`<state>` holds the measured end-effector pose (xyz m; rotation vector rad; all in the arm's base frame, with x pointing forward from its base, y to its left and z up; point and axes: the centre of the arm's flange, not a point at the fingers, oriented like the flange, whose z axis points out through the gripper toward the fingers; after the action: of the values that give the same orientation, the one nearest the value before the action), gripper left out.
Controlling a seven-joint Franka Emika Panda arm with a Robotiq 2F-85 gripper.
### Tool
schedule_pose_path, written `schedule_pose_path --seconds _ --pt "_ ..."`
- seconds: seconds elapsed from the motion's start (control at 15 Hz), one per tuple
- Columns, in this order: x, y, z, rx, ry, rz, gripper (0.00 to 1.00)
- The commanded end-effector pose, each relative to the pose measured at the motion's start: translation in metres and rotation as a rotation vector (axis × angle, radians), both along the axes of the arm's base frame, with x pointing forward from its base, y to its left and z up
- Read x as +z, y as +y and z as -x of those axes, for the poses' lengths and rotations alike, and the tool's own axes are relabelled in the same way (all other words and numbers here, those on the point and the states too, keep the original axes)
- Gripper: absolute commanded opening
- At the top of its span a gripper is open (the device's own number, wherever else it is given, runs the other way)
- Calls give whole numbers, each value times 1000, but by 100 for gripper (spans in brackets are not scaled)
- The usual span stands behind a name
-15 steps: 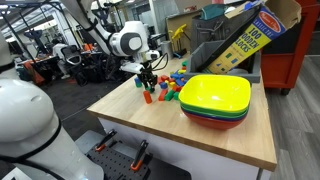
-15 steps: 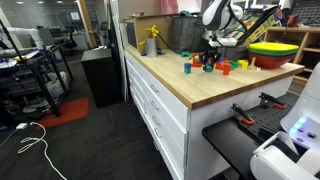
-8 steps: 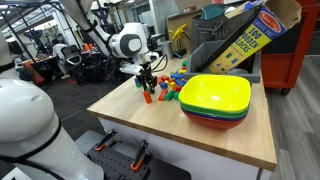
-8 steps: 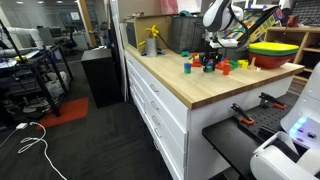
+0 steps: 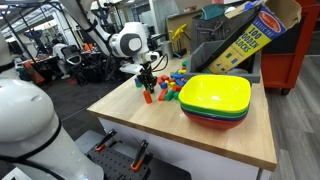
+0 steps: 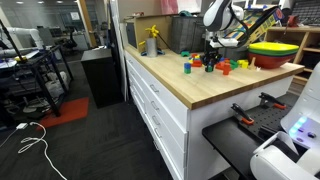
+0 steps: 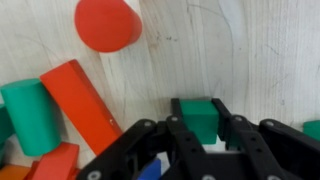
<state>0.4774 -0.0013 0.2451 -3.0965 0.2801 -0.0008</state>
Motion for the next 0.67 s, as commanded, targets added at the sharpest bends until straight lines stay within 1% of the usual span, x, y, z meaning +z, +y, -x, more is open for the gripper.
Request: schedule_pose_path --seconds 0.0,0.6 --pt "17 -5 0 -32 -22 1 8" --pt "50 7 -15 -6 -52 -24 8"
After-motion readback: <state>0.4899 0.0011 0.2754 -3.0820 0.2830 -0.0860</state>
